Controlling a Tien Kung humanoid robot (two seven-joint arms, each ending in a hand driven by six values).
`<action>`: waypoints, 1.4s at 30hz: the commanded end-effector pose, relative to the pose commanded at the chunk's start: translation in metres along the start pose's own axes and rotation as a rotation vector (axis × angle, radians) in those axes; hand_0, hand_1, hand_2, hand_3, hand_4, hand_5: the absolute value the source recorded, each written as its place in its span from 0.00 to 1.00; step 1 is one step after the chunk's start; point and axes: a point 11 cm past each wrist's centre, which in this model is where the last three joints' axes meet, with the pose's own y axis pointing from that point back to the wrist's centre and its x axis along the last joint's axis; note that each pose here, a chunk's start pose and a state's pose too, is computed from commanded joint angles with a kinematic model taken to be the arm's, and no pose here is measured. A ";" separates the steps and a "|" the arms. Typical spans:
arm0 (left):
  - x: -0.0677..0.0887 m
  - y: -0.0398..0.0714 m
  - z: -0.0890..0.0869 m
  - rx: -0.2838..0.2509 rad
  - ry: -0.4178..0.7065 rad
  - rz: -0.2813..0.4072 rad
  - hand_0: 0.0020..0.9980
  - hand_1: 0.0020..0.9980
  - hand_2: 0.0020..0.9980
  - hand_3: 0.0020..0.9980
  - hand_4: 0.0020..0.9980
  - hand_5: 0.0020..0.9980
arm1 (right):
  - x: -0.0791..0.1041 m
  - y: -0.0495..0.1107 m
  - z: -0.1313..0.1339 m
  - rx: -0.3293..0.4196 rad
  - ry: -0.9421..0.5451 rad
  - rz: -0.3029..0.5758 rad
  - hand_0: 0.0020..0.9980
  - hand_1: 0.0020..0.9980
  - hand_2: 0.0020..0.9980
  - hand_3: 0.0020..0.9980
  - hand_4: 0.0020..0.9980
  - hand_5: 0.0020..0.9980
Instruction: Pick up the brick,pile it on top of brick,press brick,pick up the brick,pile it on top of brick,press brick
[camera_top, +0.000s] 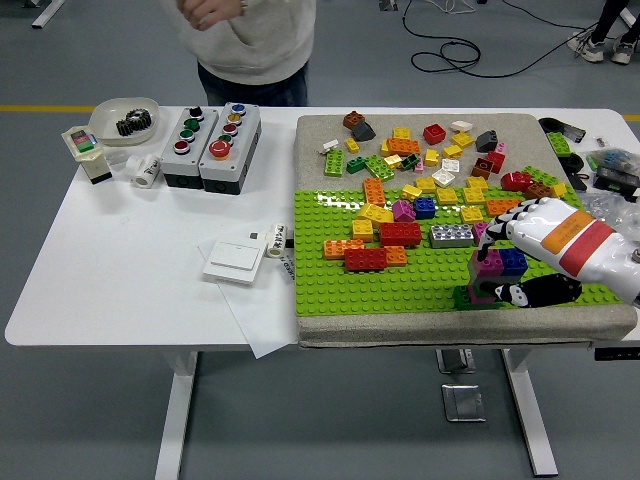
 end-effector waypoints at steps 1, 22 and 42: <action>0.000 0.000 0.000 0.000 0.000 0.000 0.60 0.72 0.69 0.55 0.56 0.62 | 0.004 0.000 0.001 -0.004 -0.004 0.017 0.59 0.58 0.62 0.53 0.75 0.40; 0.001 0.000 -0.002 0.004 0.004 0.002 0.59 0.72 0.69 0.55 0.56 0.62 | 0.052 -0.006 0.078 -0.278 -0.614 0.405 0.81 0.78 0.85 0.85 0.94 0.69; 0.004 -0.001 -0.006 0.015 -0.012 0.010 0.59 0.72 0.69 0.55 0.56 0.62 | 0.003 -0.006 0.136 -0.487 -1.326 0.493 0.88 0.84 0.89 0.88 1.00 0.82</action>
